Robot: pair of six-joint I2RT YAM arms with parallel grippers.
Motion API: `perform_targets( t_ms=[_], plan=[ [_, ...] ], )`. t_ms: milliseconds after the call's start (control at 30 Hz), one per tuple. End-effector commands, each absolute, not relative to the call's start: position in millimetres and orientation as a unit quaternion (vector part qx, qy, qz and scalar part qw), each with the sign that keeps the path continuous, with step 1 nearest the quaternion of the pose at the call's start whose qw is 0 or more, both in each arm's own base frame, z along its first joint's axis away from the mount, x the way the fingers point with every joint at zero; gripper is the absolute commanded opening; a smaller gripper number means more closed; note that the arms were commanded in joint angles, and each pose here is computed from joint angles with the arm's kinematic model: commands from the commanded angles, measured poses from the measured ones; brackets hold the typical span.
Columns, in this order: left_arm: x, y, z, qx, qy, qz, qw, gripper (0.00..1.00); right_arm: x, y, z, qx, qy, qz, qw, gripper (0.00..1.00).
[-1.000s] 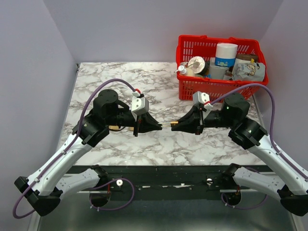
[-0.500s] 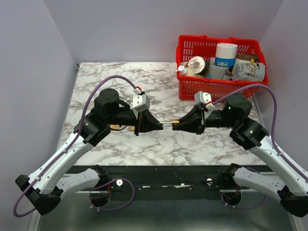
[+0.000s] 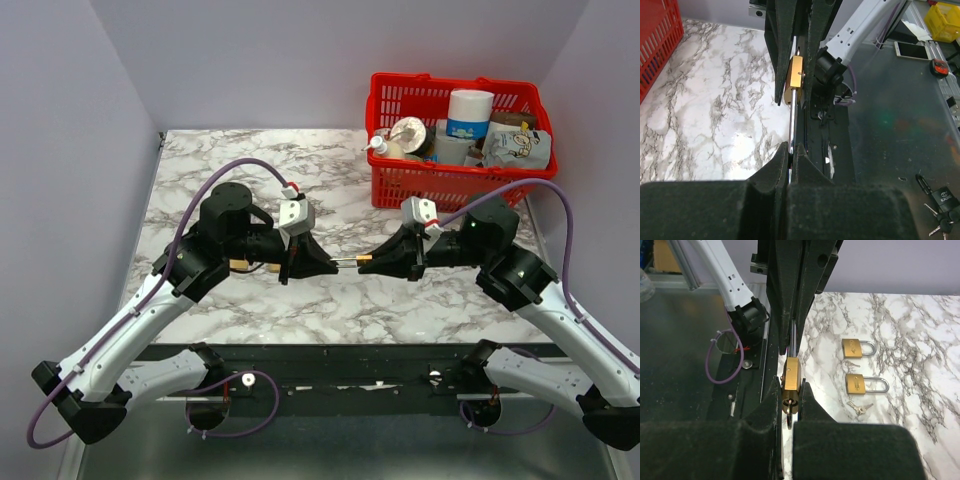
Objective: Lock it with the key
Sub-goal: Lock the lock.
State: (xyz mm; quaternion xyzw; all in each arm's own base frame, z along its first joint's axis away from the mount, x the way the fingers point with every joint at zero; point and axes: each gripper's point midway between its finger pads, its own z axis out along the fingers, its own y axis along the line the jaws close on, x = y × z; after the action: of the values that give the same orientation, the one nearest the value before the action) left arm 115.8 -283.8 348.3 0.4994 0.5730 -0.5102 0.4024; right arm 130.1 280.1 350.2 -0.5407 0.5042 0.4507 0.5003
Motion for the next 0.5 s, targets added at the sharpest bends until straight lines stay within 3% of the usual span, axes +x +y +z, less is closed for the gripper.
perform_targets(
  t_ms=[0, 467],
  plan=[
    [106, -291, 366, 0.508, 0.545, -0.535, 0.399, 0.0, 131, 288, 347, -0.555, 0.489, 0.453, 0.498, 0.01],
    [113, -314, 382, 0.472, 0.53, -0.571, 0.412, 0.0, 119, 310, 343, -0.542, 0.486, 0.514, 0.454, 0.01]
  ],
)
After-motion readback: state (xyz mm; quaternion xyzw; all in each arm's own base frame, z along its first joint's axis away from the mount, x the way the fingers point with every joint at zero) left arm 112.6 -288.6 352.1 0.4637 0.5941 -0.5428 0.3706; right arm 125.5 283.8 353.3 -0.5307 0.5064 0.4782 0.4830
